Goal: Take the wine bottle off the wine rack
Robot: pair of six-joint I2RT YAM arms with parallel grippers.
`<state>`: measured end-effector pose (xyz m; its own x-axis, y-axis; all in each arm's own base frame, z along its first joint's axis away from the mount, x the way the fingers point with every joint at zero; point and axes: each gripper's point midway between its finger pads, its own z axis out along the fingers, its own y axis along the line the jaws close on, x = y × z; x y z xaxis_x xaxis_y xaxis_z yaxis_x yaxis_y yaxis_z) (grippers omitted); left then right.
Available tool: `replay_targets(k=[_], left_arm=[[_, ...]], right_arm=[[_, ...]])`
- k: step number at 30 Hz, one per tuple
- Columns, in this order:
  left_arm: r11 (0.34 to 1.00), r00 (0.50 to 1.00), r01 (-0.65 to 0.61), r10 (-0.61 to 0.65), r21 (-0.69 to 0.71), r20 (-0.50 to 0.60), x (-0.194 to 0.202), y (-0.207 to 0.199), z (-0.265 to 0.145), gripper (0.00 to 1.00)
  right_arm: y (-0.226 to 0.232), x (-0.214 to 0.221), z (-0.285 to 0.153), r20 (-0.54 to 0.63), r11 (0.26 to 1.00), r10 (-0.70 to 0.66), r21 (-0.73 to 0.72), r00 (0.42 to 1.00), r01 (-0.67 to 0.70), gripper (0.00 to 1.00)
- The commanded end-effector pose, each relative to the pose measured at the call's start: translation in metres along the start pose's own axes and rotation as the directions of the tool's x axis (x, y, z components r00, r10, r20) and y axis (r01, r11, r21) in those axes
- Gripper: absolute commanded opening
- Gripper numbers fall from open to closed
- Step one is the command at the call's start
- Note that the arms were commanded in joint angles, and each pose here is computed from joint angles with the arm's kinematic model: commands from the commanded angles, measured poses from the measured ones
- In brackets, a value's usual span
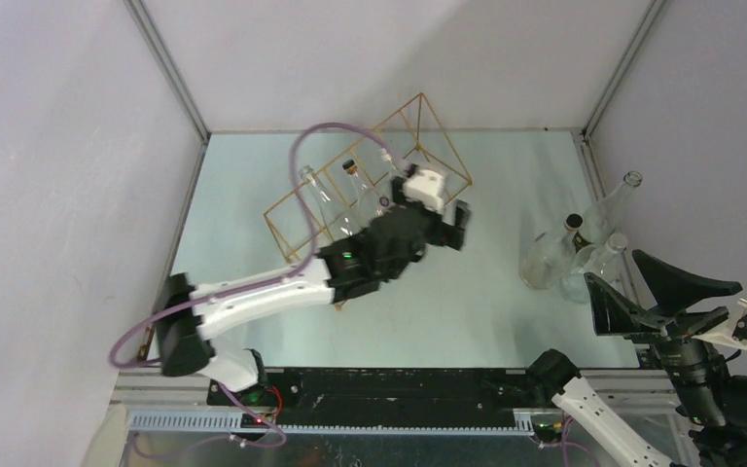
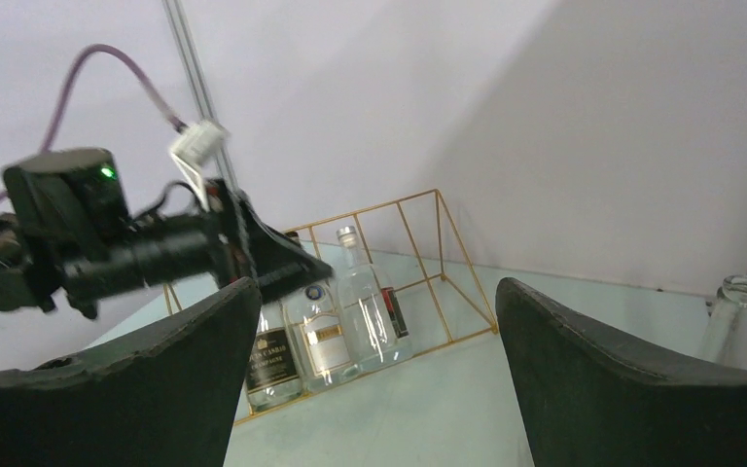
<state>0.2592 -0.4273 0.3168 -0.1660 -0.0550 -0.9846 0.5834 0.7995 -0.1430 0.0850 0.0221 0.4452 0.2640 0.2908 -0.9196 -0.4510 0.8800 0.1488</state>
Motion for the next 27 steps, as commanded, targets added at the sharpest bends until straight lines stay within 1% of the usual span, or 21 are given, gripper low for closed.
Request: replay_targets(k=[1, 3, 5, 6, 7, 8, 9, 11, 15, 18, 20, 23, 27], left_arm=[[0.972, 0.988, 0.150, -0.139, -0.182, 0.070, -0.033, 0.086, -0.043, 0.96], [0.949, 0.980, 0.198, -0.187, -0.245, 0.067, -0.027, 0.119, -0.058, 0.96], [0.902, 0.955, 0.295, -0.279, -0.315, 0.097, -0.022, 0.155, -0.072, 0.95], [0.888, 0.945, 0.326, -0.305, -0.325, 0.116, -0.026, 0.164, -0.083, 0.95], [0.865, 0.932, 0.361, -0.340, -0.349, 0.122, -0.016, 0.177, -0.085, 0.95], [0.856, 0.926, 0.377, -0.357, -0.354, 0.122, -0.010, 0.183, -0.092, 0.95], [0.831, 0.910, 0.414, -0.388, -0.371, 0.146, -0.009, 0.193, -0.095, 0.95], [0.801, 0.893, 0.448, -0.418, -0.396, 0.163, -0.002, 0.207, -0.102, 0.94], [0.744, 0.880, 0.467, -0.446, -0.478, 0.166, 0.011, 0.231, -0.112, 0.94], [0.709, 0.867, 0.484, -0.470, -0.514, 0.167, 0.016, 0.245, -0.112, 0.92], [0.670, 0.849, 0.508, -0.494, -0.541, 0.187, 0.019, 0.260, -0.112, 0.92], [0.661, 0.832, 0.536, -0.520, -0.526, 0.194, 0.019, 0.269, -0.104, 0.90], [0.651, 0.822, 0.552, -0.530, -0.522, 0.208, 0.019, 0.280, -0.096, 0.88]], right_arm=[[-0.003, 0.006, 0.005, -0.017, 1.000, -0.014, 0.018, 1.000, 0.014, 0.94], [-0.004, 0.009, 0.007, -0.028, 1.000, -0.014, 0.027, 1.000, 0.015, 0.94], [-0.005, 0.012, 0.010, -0.043, 0.999, -0.014, 0.041, 0.999, 0.015, 0.94], [-0.006, 0.014, 0.011, -0.049, 0.999, -0.013, 0.043, 0.999, 0.015, 0.94], [-0.007, 0.016, 0.012, -0.054, 0.999, -0.009, 0.051, 0.999, 0.012, 0.94], [-0.007, 0.017, 0.013, -0.057, 0.998, -0.007, 0.054, 0.998, 0.010, 0.94], [-0.007, 0.018, 0.014, -0.059, 0.998, -0.002, 0.057, 0.998, 0.006, 0.94], [-0.007, 0.020, 0.017, -0.065, 0.998, 0.005, 0.061, 0.998, -0.001, 0.94], [-0.008, 0.022, 0.017, -0.076, 0.997, 0.016, 0.073, 0.997, -0.010, 0.93], [-0.013, 0.025, 0.016, -0.083, 0.994, 0.028, 0.104, 0.996, -0.020, 0.93], [-0.015, 0.026, 0.016, -0.087, 0.993, 0.035, 0.118, 0.996, -0.024, 0.93], [-0.017, 0.026, 0.015, -0.085, 0.991, 0.041, 0.129, 0.996, -0.030, 0.93], [-0.019, 0.028, 0.015, -0.091, 0.990, 0.039, 0.140, 0.995, -0.026, 0.93]])
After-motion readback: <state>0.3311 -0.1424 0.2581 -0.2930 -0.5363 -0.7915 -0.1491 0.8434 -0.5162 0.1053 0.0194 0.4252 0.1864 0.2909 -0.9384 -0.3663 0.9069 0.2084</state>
